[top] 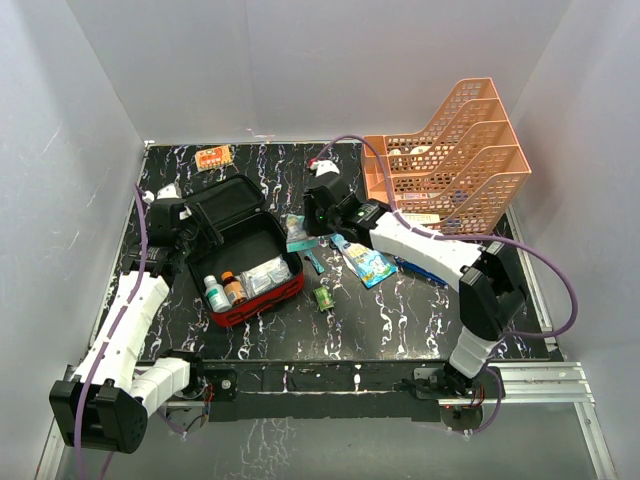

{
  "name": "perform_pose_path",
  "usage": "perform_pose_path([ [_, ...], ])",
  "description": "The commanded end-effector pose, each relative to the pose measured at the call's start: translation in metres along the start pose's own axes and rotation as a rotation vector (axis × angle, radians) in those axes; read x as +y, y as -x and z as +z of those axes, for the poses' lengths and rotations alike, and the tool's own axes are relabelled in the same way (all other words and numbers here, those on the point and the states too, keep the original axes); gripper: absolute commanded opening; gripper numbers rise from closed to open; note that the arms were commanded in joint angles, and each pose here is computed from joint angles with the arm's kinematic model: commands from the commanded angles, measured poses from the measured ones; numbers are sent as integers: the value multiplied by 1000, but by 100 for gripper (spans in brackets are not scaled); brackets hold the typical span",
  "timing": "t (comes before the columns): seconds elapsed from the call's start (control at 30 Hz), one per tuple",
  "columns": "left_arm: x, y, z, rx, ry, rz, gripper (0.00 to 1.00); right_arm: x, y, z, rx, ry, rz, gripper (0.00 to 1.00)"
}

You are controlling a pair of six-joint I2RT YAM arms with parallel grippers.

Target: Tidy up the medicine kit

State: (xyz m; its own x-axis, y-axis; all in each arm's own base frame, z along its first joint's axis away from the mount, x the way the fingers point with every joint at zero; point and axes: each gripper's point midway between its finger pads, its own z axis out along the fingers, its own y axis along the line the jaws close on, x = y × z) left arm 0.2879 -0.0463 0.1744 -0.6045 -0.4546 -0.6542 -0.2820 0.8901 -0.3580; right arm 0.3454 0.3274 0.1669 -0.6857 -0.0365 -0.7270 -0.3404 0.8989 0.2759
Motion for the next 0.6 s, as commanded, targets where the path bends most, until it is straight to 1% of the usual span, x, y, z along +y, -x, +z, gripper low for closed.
perform_pose_path([
  [0.0,6,19,-11,-72,50,-14,53,63,36,-8,-107,157,-42,13],
  [0.03,8,19,-11,-73,63,-15,53,69,27,1,-84,158,-58,13],
  [0.23,17,16,-11,-78,100,-21,53,100,3,17,-31,191,-108,13],
  [0.37,20,11,-9,-60,113,-28,54,110,-16,29,18,178,-140,13],
  [0.57,10,-4,-1,-9,42,-26,54,117,-48,40,88,168,-204,15],
])
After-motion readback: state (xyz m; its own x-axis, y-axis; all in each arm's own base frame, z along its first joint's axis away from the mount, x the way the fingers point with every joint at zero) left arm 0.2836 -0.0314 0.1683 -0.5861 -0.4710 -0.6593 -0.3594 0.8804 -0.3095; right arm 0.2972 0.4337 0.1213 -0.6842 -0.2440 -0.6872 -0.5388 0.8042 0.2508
